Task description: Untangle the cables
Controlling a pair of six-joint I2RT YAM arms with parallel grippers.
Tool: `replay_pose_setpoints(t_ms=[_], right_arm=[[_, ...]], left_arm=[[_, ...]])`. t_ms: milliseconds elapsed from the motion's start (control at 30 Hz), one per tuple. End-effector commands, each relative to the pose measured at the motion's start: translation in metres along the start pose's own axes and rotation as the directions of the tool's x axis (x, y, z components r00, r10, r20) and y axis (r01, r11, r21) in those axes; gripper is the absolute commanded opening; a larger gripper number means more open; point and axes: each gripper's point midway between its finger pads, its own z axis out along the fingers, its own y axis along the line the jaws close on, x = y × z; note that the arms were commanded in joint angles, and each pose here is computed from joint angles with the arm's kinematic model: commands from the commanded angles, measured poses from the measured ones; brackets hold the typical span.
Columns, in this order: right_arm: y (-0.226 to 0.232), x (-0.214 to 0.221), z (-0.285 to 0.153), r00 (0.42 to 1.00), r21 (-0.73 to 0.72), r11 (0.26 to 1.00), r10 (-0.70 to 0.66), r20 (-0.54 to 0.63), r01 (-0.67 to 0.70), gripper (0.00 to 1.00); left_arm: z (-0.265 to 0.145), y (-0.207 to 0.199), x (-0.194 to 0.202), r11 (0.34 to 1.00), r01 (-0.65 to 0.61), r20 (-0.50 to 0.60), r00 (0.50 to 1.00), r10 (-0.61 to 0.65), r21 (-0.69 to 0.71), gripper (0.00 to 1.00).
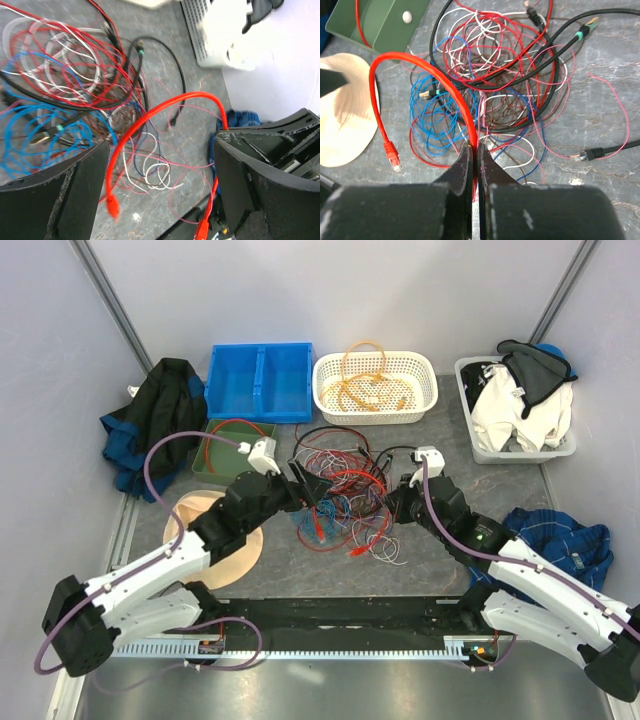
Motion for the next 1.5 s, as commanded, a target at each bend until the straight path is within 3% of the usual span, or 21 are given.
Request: replay_pose_setpoints(t_ms=[0, 133, 233, 333, 567, 667, 800, 833, 933, 1133, 1200, 1333, 1467], right_arm=[[0.012, -0.001, -0.004, 1.000, -0.056, 0.998, 0.004, -0.005, -0.004, 0.00], [0.020, 0.002, -0.003, 0.999, -0.079, 0.997, -0.016, -0.029, 0.014, 0.00], [0.032, 0.001, -0.007, 0.999, -0.128, 0.991, -0.036, -0.037, 0.031, 0.00], [0.042, -0.003, -0.014, 0.998, -0.163, 0.986, -0.051, -0.035, 0.045, 0.00], [0.045, -0.016, -0.028, 0.998, -0.166, 0.984, -0.062, -0.008, 0.060, 0.00], [0.046, -0.018, -0.031, 0.998, -0.167, 0.984, -0.063, -0.003, 0.062, 0.00], [0.042, -0.019, -0.029, 0.998, -0.147, 0.987, -0.061, 0.005, 0.061, 0.00], [0.042, -0.018, -0.028, 0.998, -0.145, 0.988, -0.062, 0.007, 0.062, 0.00], [0.043, -0.018, -0.025, 0.998, -0.152, 0.987, -0.051, 0.019, 0.054, 0.00], [0.048, -0.017, -0.023, 0.999, -0.168, 0.985, -0.042, 0.024, 0.046, 0.00], [0.049, -0.016, -0.025, 0.999, -0.174, 0.984, -0.046, 0.023, 0.049, 0.00], [0.049, -0.015, -0.027, 0.999, -0.174, 0.983, -0.048, 0.022, 0.051, 0.00], [0.045, -0.009, -0.029, 0.999, -0.169, 0.984, -0.050, 0.010, 0.051, 0.00]], left_arm=[[0.011, -0.046, -0.006, 0.985, 0.014, -0.030, 1.000, -0.008, 0.173, 0.89], [0.021, -0.061, 0.011, 0.968, 0.036, -0.127, 0.992, -0.005, 0.247, 0.89], [0.026, -0.067, 0.012, 0.966, 0.038, -0.141, 0.990, -0.001, 0.256, 0.89], [0.029, -0.071, 0.011, 0.965, 0.036, -0.152, 0.988, 0.004, 0.258, 0.89], [0.028, -0.078, -0.009, 0.958, -0.094, -0.069, 0.991, 0.117, 0.272, 0.89], [0.032, -0.072, -0.002, 0.966, -0.097, -0.113, 0.985, 0.127, 0.238, 0.89], [0.036, -0.071, 0.009, 0.981, 0.067, -0.195, 0.980, -0.030, 0.184, 0.93], [0.038, -0.071, 0.014, 0.970, 0.170, -0.208, 0.969, -0.132, 0.174, 0.96], [0.045, -0.057, 0.027, 0.936, 0.323, -0.193, 0.936, -0.294, 0.141, 1.00], [0.060, -0.071, 0.016, 0.894, 0.385, -0.133, 0.922, -0.362, 0.231, 0.99], [0.067, -0.072, 0.016, 0.890, 0.389, -0.126, 0.921, -0.368, 0.240, 0.93], [0.071, -0.076, 0.009, 0.879, 0.391, -0.100, 0.920, -0.378, 0.274, 0.70], [0.070, -0.077, -0.004, 0.881, 0.370, -0.063, 0.927, -0.369, 0.293, 0.57]])
